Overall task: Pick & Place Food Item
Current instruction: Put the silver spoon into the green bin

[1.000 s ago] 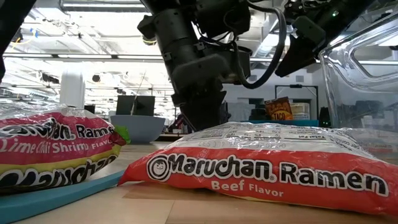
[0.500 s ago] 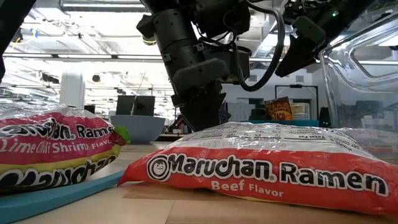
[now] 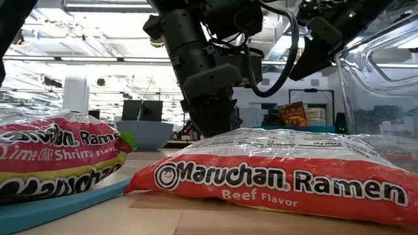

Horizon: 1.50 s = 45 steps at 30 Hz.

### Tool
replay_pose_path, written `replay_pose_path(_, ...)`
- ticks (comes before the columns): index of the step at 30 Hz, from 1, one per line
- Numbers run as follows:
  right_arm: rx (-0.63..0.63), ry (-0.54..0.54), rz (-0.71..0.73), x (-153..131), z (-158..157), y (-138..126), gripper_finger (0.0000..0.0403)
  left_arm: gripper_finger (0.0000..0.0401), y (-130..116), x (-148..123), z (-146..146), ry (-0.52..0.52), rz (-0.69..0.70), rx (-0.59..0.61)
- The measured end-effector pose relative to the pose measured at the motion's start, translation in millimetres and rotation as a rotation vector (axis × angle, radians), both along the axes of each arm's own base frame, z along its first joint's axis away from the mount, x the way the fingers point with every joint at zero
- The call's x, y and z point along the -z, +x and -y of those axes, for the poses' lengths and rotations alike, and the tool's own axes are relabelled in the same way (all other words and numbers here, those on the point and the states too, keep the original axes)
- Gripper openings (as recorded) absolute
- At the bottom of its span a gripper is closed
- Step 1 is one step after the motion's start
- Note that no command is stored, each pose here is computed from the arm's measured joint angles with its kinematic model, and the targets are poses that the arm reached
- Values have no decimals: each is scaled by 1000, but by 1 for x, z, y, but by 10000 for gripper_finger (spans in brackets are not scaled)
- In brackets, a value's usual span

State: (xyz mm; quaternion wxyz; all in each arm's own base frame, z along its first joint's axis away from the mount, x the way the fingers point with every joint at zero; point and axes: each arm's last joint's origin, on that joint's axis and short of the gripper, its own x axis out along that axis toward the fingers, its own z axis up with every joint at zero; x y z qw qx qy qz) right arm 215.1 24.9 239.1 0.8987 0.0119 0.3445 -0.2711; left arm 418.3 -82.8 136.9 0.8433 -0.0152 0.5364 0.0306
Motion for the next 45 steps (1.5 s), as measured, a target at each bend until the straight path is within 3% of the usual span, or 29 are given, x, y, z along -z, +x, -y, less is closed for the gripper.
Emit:
replay_pose_path(6, 0, 0, -1, 0, 0, 0, 150, 14, 0, 0, 0, -1, 2, 0)
replay_pose_path(45, -1, -1, -1, 0, 0, 0, 150, 11, 0, 0, 0, -2, 1, 1)
